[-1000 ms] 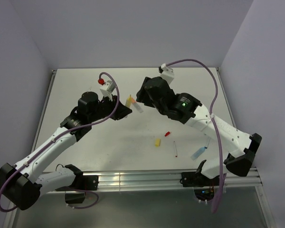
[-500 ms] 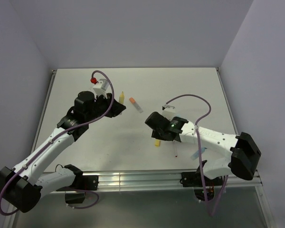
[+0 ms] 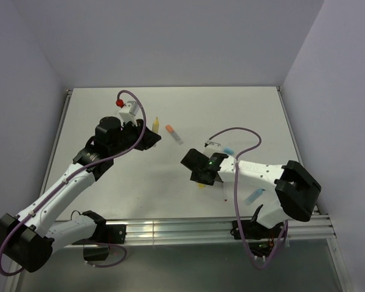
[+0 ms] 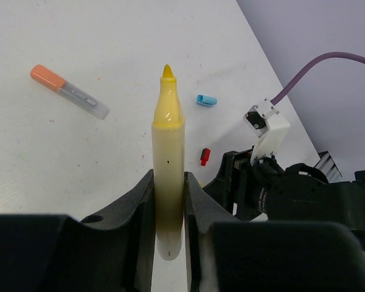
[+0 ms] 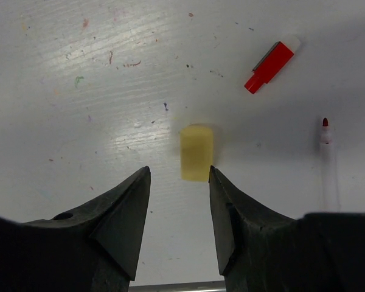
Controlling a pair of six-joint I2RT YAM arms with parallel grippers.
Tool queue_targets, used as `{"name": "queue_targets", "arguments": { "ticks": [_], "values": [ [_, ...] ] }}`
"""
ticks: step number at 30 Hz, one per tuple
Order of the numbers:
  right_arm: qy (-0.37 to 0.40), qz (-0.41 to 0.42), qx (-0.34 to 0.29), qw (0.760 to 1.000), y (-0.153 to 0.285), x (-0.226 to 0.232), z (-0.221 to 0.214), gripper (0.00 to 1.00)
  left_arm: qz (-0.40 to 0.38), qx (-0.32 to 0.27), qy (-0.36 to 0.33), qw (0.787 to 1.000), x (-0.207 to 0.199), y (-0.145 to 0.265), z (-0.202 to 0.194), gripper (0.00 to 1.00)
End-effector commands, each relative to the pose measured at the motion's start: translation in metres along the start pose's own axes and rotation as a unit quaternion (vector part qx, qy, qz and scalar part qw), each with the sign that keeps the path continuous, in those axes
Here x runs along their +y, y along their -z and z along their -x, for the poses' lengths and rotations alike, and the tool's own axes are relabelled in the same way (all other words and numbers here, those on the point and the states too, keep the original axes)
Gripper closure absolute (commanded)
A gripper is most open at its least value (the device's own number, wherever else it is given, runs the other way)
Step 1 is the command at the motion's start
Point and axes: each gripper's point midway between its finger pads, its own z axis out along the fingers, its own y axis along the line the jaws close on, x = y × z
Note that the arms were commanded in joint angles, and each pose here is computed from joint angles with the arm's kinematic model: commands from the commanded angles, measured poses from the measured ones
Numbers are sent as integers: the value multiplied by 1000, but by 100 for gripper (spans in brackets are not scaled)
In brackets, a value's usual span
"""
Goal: Insert the pens into the pen caps
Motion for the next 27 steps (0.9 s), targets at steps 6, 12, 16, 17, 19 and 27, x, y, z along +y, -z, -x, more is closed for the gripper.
{"name": "queue_targets", "arguments": {
  "ticks": [6,12,16,17,19,27],
  "values": [
    [-14,-10,-7,1000,-15,-1,-6,48,-18,-32,-7,999,-14,5,24,100],
    [-13,-14,-1,1000,-24,-3,-12,47,-19,-31,-7,999,-14,5,23,100],
    [-10,-18,4,1000,-29,-4,-16,47,-21,-29,-7,999,-14,4,22,100],
    [-10,-19,4,1000,-31,-5,-16,47,-21,-29,-6,999,-14,4,22,100],
    [-11,-23,5,1000,-34,-9,-16,47,-21,-27,-7,999,-14,3,21,100],
    [-7,-18,14,1000,-43,-13,-20,51,-20,-21,-7,1000,-12,0,17,100]
  ]
}}
